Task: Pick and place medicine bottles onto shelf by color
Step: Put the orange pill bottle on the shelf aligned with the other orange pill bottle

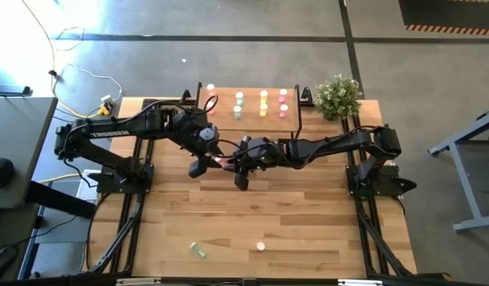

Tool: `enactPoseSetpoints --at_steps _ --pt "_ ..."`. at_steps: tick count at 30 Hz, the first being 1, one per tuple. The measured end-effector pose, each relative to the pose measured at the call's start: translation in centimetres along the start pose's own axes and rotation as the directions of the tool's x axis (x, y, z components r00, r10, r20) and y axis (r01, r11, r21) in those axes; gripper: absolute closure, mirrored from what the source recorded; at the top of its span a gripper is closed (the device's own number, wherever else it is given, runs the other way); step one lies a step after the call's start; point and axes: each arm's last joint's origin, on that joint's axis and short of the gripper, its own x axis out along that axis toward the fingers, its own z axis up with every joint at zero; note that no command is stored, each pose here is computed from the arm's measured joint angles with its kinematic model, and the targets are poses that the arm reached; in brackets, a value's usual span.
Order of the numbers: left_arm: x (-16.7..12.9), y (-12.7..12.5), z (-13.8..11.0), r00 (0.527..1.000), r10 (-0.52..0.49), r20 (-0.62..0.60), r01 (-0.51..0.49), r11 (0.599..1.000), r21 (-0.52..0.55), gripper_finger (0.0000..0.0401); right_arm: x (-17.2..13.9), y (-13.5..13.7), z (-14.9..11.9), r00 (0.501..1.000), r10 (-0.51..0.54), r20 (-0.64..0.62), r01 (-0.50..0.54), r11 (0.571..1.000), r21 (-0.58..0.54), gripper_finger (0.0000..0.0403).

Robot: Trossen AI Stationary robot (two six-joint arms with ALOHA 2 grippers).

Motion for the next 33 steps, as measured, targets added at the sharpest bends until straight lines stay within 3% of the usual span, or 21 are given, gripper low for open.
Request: enactPoseSetpoints --at_steps 10,23,33 --pt "0.00 0.02 0.00 1.000 0.006 0.000 -0.006 1.000 -0.004 0.0195 0.00 0.05 0.11 1.000 0.008 0.011 -0.008 1.000 0.026 0.0329" --pt "0.00 0.02 -0.01 1.000 0.008 0.000 -0.008 1.000 0.004 0.0279 -0.01 0.06 0.13 1.000 0.010 0.012 -0.011 0.999 0.042 0.0329" --pt "0.00 0.03 0.00 1.000 0.009 0.000 -0.009 1.000 0.015 0.0287 -0.03 0.06 0.15 1.000 0.010 0.012 -0.011 0.999 0.042 0.0329"
